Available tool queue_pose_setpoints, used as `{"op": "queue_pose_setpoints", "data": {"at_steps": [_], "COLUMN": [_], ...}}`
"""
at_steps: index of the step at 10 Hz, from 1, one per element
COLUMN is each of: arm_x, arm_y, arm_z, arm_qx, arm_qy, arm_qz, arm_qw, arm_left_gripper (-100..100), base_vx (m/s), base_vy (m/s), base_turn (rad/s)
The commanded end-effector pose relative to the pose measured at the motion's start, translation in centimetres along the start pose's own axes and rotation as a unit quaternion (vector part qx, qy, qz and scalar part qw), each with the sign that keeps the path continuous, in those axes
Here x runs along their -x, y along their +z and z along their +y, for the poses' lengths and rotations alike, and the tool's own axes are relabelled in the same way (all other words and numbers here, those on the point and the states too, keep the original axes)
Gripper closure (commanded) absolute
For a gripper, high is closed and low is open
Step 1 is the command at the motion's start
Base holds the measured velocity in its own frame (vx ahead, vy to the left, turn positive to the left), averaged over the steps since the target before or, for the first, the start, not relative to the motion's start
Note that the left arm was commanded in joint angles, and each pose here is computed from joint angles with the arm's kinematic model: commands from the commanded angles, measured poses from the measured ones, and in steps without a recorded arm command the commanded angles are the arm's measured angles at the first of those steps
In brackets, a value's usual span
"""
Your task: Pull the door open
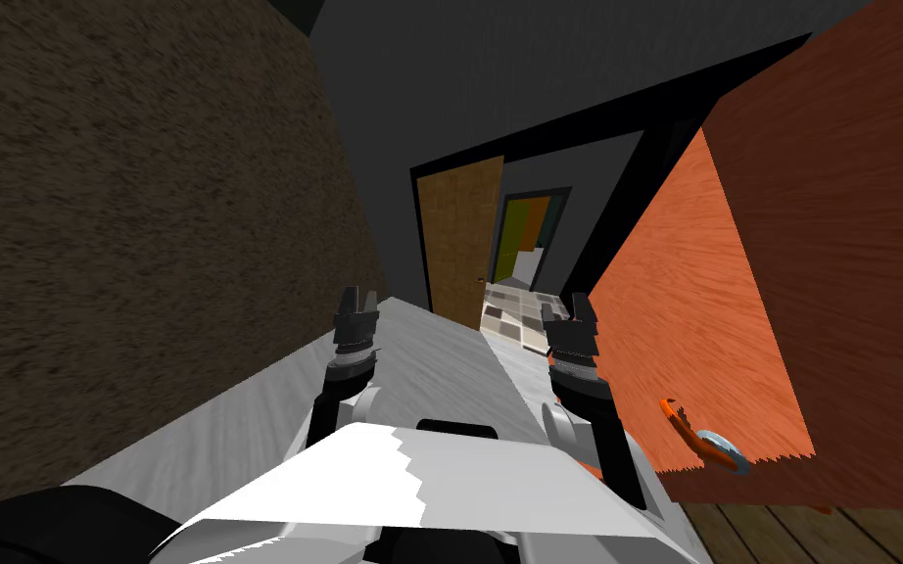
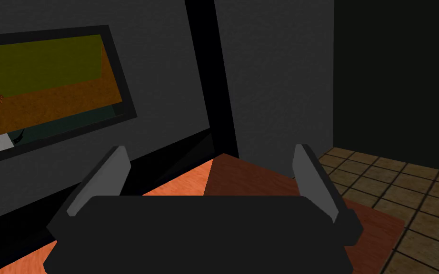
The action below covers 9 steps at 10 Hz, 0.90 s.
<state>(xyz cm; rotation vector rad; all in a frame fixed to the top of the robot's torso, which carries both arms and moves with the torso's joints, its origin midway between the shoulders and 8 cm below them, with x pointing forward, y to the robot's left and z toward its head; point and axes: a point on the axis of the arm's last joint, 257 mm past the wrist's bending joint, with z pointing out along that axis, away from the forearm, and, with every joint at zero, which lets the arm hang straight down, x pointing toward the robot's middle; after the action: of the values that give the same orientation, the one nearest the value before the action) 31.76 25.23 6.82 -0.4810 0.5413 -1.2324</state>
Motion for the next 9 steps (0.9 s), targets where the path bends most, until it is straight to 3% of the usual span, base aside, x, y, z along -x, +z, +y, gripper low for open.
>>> {"op": "queue_pose_setpoints", "data": {"at_steps": [1, 9], "arm_x": [-0.5, -3.0], "arm_y": [-0.32, -2.44], "arm_z": [1.0, 6.5], "arm_qx": [0.006, 0.044], "arm_qy": [-0.006, -0.040], "arm_qz": [0.008, 0.044], "arm_qw": [0.9999, 0.9972], "arm_left_gripper": [-100, -100], "base_vx": [0.130, 0.106], "base_vy": [0.042, -0.056], "base_turn": [-0.011, -0.033]}}
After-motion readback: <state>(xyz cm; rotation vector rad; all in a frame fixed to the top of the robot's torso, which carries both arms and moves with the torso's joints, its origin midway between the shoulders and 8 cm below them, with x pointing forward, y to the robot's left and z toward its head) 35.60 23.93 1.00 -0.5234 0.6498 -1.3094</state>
